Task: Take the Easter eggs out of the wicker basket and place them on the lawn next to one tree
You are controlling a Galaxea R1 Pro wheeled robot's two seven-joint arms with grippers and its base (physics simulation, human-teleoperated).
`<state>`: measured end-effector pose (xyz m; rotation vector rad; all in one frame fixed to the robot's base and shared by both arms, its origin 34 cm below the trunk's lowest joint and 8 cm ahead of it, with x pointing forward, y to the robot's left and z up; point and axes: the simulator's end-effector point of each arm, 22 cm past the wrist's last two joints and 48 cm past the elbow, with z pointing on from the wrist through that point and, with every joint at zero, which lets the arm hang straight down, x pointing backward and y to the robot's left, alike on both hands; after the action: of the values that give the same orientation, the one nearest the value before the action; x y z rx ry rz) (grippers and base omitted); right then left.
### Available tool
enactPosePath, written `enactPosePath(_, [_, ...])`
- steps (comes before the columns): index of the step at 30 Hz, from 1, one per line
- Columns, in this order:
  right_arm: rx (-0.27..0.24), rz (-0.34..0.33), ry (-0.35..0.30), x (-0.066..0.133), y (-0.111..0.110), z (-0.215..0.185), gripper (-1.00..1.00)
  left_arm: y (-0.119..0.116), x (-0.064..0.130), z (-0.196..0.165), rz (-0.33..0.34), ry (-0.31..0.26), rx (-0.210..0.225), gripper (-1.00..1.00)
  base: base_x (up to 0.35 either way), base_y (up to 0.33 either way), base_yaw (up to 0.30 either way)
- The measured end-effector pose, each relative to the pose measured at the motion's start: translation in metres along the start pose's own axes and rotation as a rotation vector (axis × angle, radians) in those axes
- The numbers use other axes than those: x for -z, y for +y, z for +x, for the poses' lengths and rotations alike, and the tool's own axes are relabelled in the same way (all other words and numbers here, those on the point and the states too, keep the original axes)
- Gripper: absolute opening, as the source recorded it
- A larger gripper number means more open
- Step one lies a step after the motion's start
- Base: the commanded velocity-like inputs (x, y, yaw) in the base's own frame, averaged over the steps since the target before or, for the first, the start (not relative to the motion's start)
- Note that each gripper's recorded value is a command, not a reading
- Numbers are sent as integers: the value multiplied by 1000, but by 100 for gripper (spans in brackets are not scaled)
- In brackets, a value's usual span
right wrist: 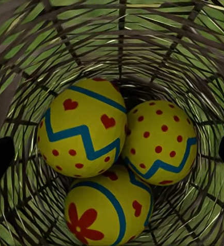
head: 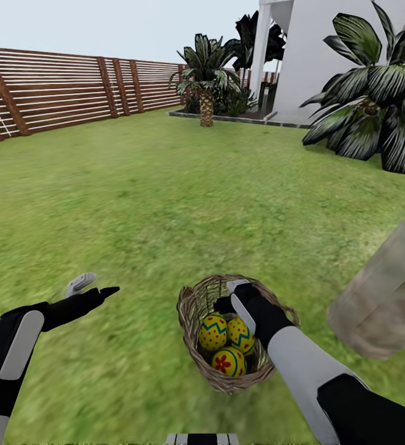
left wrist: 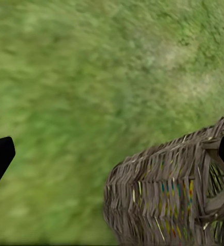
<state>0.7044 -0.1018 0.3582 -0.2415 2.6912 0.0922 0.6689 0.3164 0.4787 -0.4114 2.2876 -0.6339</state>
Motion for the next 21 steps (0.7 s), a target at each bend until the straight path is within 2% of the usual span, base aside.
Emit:
enactPosePath(12, [-4,-10,42,-24,3,14,100,17,-17,18,-23,40,15,100,0,0,0])
enactPosePath(21, [-38,-39,67,-40,8,24,100,30,-29,32,-40,71,27,100,0,0,0])
